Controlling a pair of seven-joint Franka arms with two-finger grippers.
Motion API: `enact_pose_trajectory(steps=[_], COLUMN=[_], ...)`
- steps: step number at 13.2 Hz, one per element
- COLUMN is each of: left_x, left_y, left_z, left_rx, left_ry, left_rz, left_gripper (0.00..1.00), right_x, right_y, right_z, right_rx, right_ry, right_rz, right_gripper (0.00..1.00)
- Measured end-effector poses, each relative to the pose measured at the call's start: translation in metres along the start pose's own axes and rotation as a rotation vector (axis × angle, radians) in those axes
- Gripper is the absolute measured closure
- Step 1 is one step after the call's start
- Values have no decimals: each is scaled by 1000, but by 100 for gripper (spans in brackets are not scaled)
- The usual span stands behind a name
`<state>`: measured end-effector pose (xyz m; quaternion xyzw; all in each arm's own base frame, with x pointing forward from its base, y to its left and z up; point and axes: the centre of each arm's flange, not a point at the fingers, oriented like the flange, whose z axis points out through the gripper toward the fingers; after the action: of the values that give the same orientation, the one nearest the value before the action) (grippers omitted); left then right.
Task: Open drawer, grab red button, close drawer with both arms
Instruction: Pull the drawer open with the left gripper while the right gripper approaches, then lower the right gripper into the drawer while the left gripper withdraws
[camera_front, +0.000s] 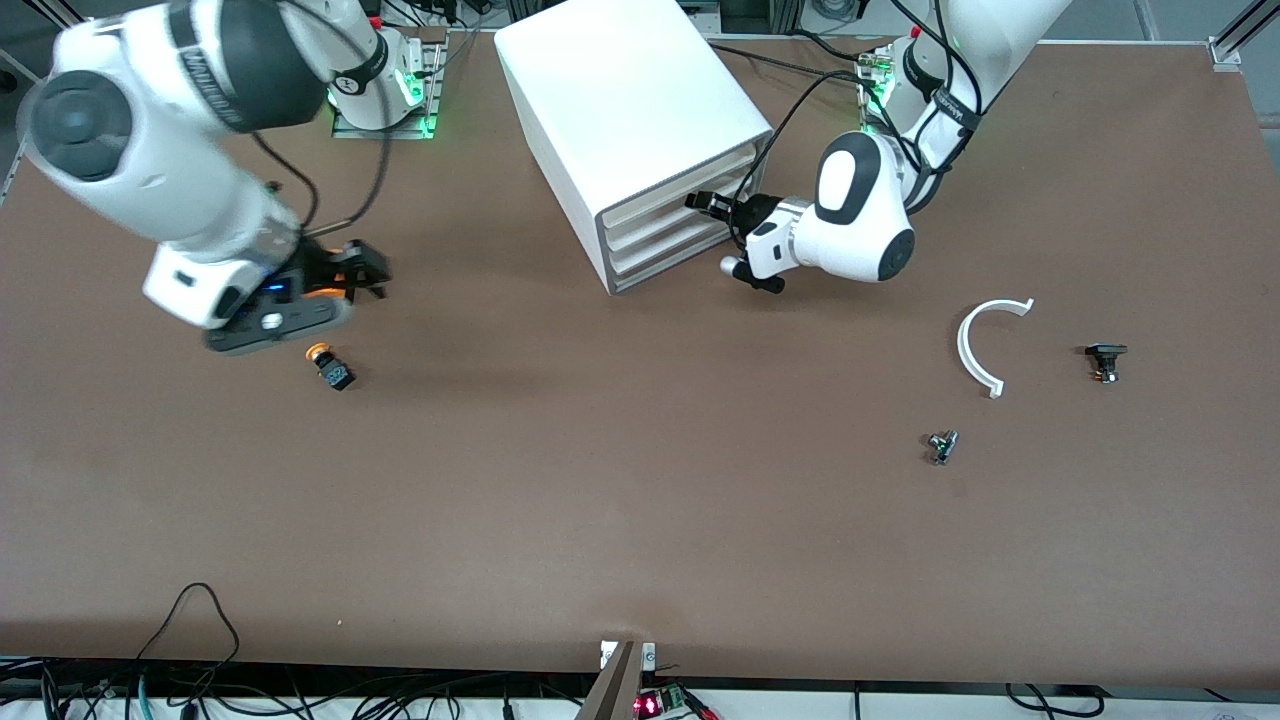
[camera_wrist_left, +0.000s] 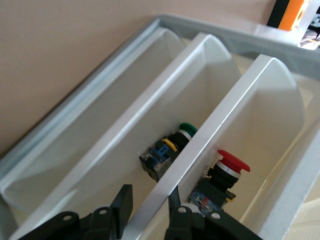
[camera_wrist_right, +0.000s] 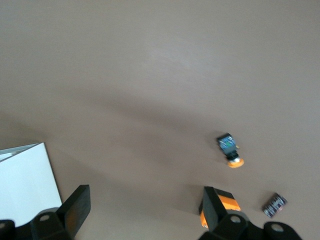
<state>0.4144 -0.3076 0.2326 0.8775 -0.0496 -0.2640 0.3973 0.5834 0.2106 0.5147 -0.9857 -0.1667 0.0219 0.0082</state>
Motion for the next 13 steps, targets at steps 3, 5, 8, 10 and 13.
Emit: enact_pose_trajectory(steps=[3,5,8,10,13], left_x=[20,32,39,42,45], left_y=[-25,-37,-42,-46,-47], left_z=[-62,-102,-128,-137,-187], left_rx=[-21,1,20,52,128], left_ry=[114,175,214,249,341], left_rz=[-7,16,26,19,53], left_gripper=[71,74,74,58,27], right_x=[9,12,18,23,40], right_y=[-62,-97,-137,-181,-246], right_z=[8,20,30,30,27], right_rx=[1,0,39,54,92], right_ry=[53,57,60,82,138], right_rz=[-97,-149,-228,-332,-552], right_gripper=[0,0,0,0,0])
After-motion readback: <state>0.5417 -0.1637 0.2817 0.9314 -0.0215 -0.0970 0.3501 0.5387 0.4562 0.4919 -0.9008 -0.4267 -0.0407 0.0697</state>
